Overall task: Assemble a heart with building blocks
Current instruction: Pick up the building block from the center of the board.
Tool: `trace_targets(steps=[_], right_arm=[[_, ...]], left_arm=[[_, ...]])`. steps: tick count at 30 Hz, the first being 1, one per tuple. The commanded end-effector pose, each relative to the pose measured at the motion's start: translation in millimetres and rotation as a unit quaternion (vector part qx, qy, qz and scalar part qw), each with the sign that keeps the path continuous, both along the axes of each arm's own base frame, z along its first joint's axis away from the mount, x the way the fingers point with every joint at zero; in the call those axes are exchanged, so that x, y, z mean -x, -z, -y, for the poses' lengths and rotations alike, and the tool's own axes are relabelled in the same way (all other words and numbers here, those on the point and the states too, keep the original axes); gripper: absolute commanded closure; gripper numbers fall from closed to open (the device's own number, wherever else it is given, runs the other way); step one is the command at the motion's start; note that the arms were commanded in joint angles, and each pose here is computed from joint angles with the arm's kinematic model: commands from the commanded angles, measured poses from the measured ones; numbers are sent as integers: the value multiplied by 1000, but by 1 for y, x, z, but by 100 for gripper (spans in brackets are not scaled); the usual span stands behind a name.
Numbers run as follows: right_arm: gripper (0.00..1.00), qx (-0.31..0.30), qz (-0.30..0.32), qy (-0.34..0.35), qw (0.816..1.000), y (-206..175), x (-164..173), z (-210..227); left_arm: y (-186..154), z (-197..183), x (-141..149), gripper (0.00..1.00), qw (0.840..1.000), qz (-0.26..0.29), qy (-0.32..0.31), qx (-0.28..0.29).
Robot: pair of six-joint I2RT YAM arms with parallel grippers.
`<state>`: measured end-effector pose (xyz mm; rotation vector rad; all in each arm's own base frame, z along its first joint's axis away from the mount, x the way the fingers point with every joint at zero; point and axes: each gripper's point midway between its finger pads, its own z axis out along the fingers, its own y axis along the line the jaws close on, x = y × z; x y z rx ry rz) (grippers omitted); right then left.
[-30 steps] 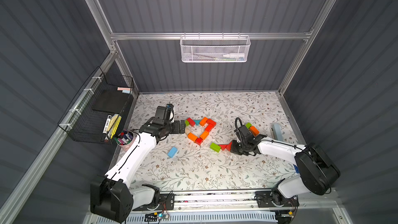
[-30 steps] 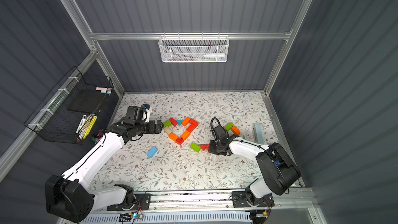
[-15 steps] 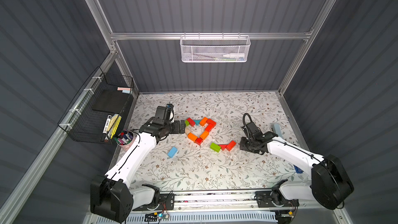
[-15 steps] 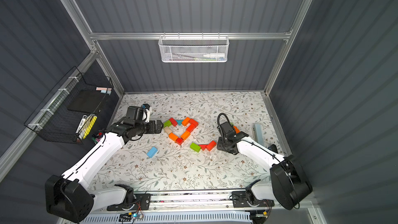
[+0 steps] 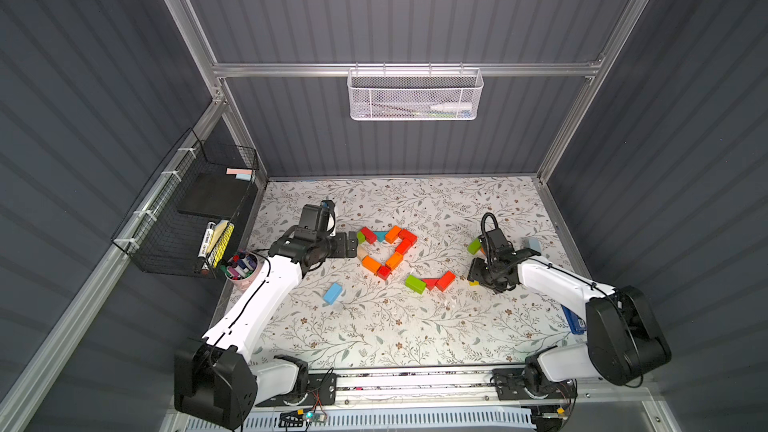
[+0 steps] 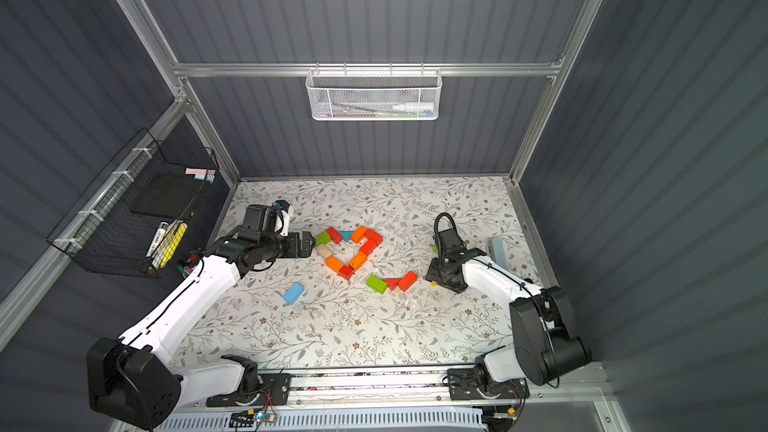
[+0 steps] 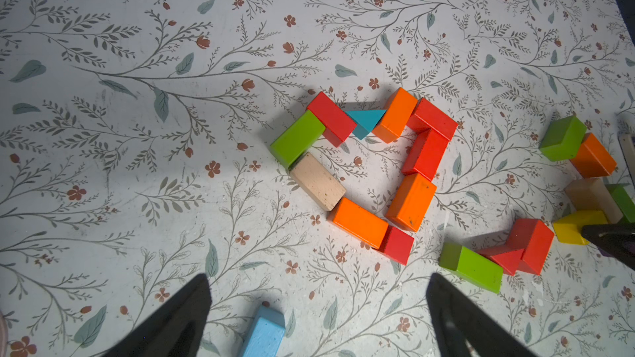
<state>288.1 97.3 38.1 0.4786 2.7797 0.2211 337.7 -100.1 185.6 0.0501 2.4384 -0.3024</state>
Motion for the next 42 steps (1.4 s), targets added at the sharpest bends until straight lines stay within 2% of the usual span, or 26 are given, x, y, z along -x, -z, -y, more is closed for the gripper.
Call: trace_targets(steps=[1, 5, 13, 18, 23, 30, 34, 37, 42], right_arm=[[37, -14, 31, -16, 999, -10, -26, -11], [37, -4, 29, -38, 999, -8, -35, -15], [52, 76, -14, -68, 995, 3, -21, 7], [56, 85, -23, -87, 992, 10, -14, 8], [67, 91, -20, -109, 990, 10, -12, 4], [76, 101, -8, -172, 980, 6, -4, -18], [77, 117, 0, -204, 972, -3, 8, -34], [79, 122, -4, -200, 972, -10, 24, -41], [80, 76, -10, -183, 980, -17, 57, -57]], left_arm=[[0, -1, 4, 1, 1000, 0, 0, 3], [1, -1, 3, 1, 1000, 0, -1, 2], [1, 1, 3, 1, 1000, -2, 3, 7], [1, 1, 3, 1, 1000, -2, 2, 8], [2, 1, 3, 1, 1000, -1, 2, 8], [1, 2, 3, 1, 1000, -1, 4, 10], [-1, 2, 3, 1, 1000, 2, 4, 9], [-2, 1, 4, 1, 1000, 3, 3, 9], [-4, 1, 4, 1, 1000, 6, 4, 10]])
